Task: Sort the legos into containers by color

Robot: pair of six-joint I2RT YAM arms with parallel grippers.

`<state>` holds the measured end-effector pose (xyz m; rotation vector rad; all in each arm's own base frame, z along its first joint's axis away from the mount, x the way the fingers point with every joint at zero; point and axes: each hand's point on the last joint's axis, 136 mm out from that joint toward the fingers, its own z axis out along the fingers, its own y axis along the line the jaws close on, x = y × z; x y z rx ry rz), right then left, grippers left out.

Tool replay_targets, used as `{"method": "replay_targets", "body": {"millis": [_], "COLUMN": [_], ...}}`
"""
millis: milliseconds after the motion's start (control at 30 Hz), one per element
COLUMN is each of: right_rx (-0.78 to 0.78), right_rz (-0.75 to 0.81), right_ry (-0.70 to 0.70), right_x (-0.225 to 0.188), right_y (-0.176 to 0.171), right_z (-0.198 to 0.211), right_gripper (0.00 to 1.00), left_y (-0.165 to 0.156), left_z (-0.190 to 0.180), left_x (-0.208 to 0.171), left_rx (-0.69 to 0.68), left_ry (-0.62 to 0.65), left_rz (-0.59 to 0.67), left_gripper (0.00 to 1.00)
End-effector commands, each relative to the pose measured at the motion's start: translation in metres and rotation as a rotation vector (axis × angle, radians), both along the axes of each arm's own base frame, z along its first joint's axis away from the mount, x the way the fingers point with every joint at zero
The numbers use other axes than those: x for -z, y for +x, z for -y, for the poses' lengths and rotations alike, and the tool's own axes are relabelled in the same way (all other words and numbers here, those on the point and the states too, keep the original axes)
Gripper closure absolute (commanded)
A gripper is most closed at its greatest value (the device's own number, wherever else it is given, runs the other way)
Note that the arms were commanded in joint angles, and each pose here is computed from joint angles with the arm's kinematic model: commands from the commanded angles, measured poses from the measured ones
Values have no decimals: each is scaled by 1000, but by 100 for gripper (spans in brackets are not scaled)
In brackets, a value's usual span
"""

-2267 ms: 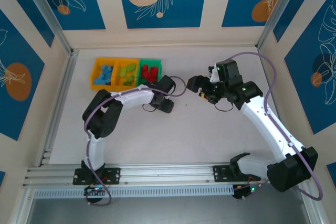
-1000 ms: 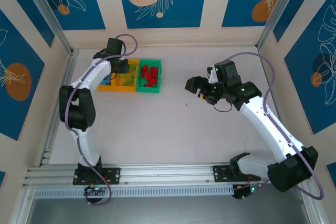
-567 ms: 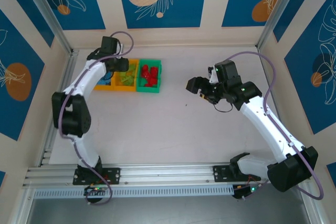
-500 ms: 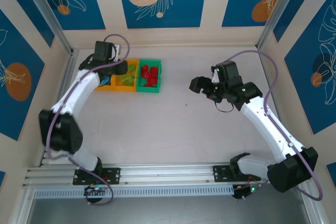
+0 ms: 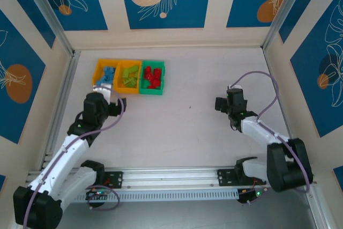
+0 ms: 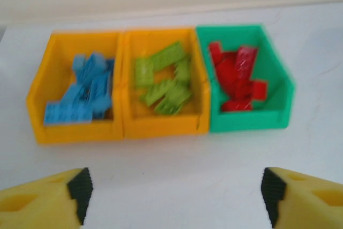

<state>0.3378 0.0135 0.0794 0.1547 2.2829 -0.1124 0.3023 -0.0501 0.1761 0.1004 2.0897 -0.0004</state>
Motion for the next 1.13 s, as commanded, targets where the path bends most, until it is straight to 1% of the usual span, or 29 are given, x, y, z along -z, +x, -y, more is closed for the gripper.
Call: {"method": "replay_targets", "body": {"millis": [0, 67, 100, 133, 167, 200, 233, 267, 333, 400, 433, 467, 500, 533, 567, 600, 667, 700, 833, 933, 1100], "right_rx": [-67, -92, -125, -127, -122, -141, -173, -188, -219, -211, -210, -208, -212, -212, -213, -214, -213, -214, -215, -215, -227], "right_rz": [196, 252, 262, 280, 291, 258, 309, 318, 355, 345, 350, 343, 348, 344, 344, 344, 344, 344, 344, 339, 345], "right_ry": [42, 40, 13, 16, 59, 109, 156, 182, 171, 123, 127, 131, 134, 133, 136, 136, 136, 137, 137, 140, 138], "right_x": [-21, -27, -27, -21, -20, -18, -22, -20, -16, -14, -14, -14, -14, -14, -14, -14, -14, -14, -14, -13, -14], "right_y": [42, 59, 66, 71, 73, 69, 67, 61, 57, 59, 58, 58, 58, 58, 58, 58, 58, 58, 58, 59, 58], "right_z": [-4, -7, -10, -8, -3, -2, -2, -2, -8, -11, -10, -9, -10, -10, -10, -10, -10, -10, -10, -10, -12], "right_gripper": [12, 12, 11, 8, 8, 6, 0, 1, 1, 0, 0, 0, 0, 0, 1, 0, 0, 1, 0, 0, 0], "left_y": [6, 9, 11, 15, 18, 24, 31, 36, 51, 66, 73, 77, 79, 85, 86, 85, 93, 90, 91, 93, 94], "left_z": [-28, -33, -33, -34, -34, -34, -34, -33, -34, -33, -33, -37, -40, -41, -39, -39, -38, -37, -37, -22, -22], "left_x": [7, 19, 26, 31, 36, 42, 46, 50, 59, 59, 59, 62, 80, 81, 79, 85, 86, 88, 88, 89, 89], "left_rx": [-135, -154, -148, -144, -132, -119, -105, -91, -81, -60, -52, -67, -70, -64, -49, -53, -48, -45, -45, 47, 49], "left_ry": [82, 97, 110, 115, 119, 121, 111, 95, 49, 48, 54, 30, 8, -2, -9, -5, 5, 6, 12, 7, 5], "left_rz": [108, 138, 146, 153, 148, 140, 136, 140, 157, 179, 215, 222, 193, 251, 245, 157, 173, 145, 152, 127, 125], "left_gripper": [0, 0, 0, 0, 0, 0, 0, 0, 0, 0, 0, 0, 0, 0, 0, 0, 0, 0, 0, 0, 0]}}
